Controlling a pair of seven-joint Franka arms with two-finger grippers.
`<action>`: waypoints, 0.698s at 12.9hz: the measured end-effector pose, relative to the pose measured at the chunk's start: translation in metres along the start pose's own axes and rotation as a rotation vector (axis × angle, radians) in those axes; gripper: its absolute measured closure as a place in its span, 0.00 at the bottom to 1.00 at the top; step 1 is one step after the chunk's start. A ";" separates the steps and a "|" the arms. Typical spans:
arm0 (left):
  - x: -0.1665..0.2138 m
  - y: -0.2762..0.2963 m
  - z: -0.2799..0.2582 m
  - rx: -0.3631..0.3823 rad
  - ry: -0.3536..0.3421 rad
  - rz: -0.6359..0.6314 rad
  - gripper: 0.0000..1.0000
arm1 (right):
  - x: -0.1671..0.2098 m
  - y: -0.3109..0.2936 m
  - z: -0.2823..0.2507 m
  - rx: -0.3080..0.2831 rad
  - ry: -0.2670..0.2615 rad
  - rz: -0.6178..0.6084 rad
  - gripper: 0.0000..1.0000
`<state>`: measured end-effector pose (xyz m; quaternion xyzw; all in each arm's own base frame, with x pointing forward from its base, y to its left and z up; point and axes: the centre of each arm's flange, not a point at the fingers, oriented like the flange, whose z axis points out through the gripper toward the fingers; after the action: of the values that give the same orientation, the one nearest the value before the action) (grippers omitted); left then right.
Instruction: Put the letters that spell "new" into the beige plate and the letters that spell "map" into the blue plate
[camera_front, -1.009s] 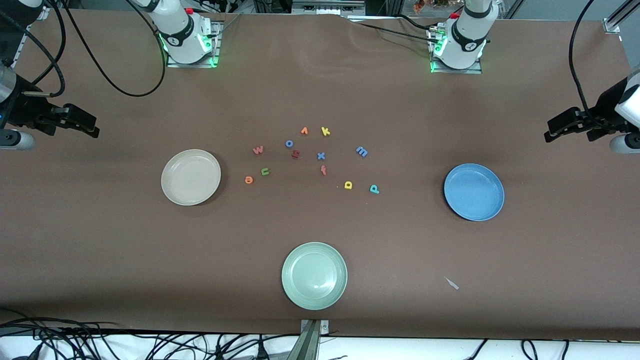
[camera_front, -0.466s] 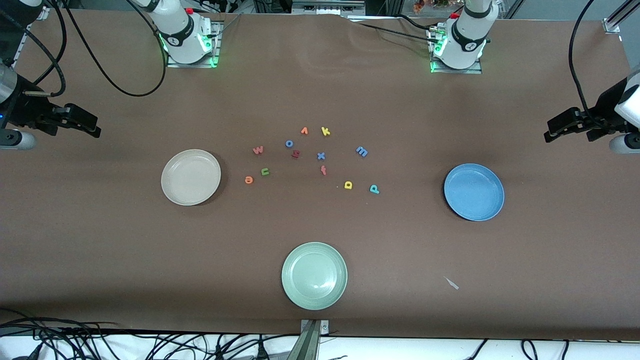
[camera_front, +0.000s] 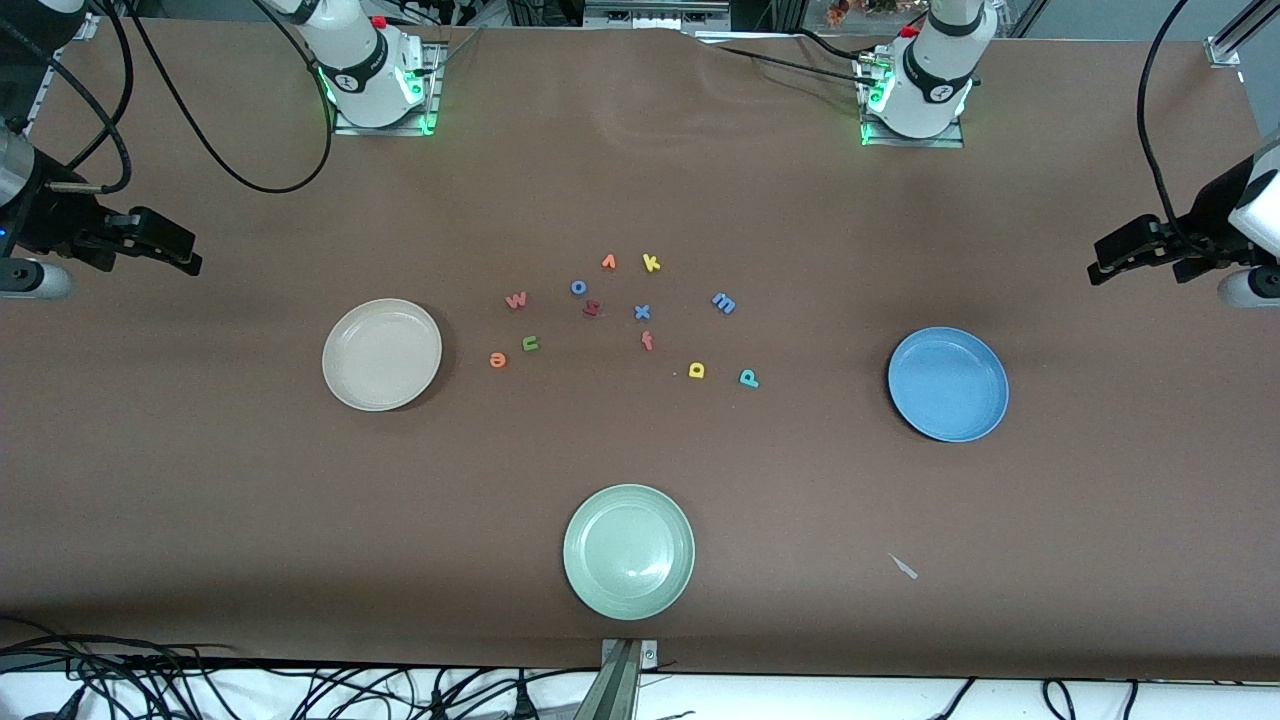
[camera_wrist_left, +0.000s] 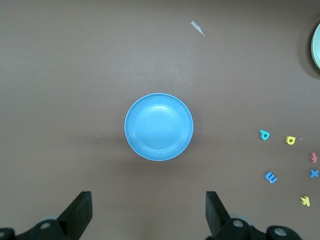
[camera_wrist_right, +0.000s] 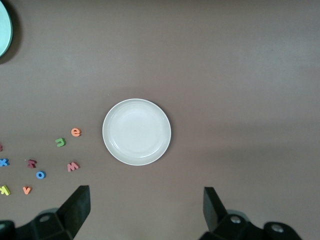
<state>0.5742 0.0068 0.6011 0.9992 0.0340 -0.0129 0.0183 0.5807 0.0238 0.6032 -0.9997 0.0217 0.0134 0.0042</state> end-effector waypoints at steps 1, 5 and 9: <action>0.000 0.000 0.000 0.000 0.000 0.000 0.00 | 0.000 0.000 0.000 0.000 0.002 0.000 0.00; 0.000 0.000 0.001 0.000 -0.002 0.001 0.00 | 0.003 -0.001 -0.003 0.003 0.032 -0.001 0.00; 0.004 0.001 0.010 0.000 -0.019 0.002 0.00 | 0.003 -0.001 -0.003 0.003 0.033 -0.001 0.00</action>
<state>0.5779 0.0055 0.5907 0.9990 0.0330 -0.0224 0.0189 0.5842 0.0242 0.6064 -0.9998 0.0212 -0.0032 0.0052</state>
